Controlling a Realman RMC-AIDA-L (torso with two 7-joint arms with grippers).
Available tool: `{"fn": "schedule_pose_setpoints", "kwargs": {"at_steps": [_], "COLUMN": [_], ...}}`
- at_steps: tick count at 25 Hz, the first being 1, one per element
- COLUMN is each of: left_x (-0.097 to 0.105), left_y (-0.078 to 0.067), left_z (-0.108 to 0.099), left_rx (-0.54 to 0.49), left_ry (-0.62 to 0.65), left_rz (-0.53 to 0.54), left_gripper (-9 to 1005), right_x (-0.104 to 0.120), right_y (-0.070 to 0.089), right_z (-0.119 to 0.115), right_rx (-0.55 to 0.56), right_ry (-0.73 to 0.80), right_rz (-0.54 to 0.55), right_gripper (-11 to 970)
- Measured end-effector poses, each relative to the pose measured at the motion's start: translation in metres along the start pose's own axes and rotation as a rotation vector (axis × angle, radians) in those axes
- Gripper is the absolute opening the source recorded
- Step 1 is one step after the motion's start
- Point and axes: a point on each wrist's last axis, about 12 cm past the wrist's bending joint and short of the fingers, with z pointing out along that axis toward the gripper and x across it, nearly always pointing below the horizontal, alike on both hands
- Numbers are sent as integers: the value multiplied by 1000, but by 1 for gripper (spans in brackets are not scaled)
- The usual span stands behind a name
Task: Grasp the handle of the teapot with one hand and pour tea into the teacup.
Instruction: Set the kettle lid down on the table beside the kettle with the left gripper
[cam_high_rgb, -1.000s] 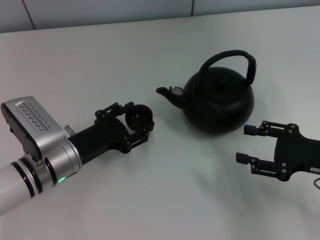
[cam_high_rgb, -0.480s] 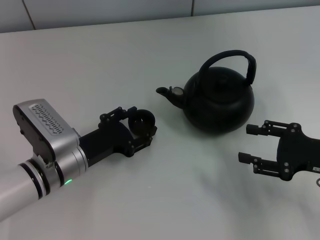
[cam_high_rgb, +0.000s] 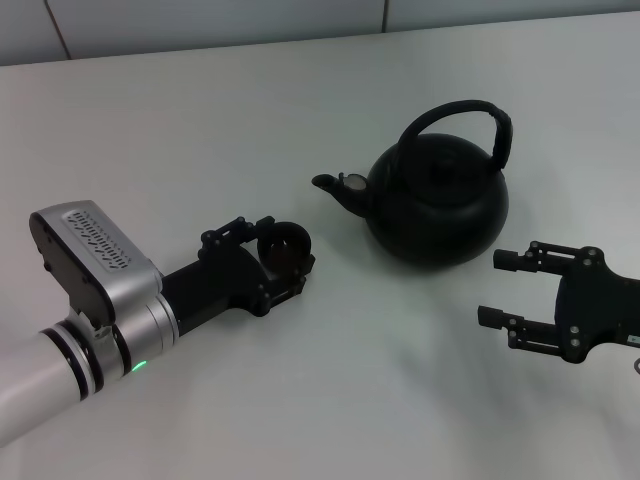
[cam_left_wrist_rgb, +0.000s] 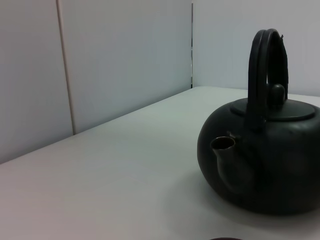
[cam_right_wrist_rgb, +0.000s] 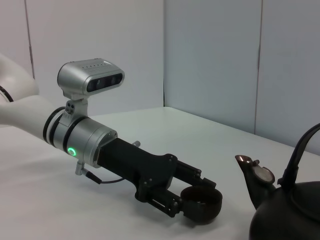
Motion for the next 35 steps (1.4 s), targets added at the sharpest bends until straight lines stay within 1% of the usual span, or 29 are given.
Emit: {"fn": "schedule_pose_setpoints", "kwargs": {"at_steps": [13,32,35], "left_x": [2,1,1], "left_y": [-1,-3,-3], "left_z": [-2,0,0], "left_rx": [-6,-19,-18], "left_ry": [4,-7,-11], "left_rz": [-19,-30,-32], "left_gripper": [687,724,777], "right_x": [0,0,0], "right_y": [0,1,1], "right_z": [0,1,1], "right_rx": [-3,-3,-3], "right_ry": [1,-2,-3], "right_rz": [2,2,2], "right_gripper": [665,666,665]}}
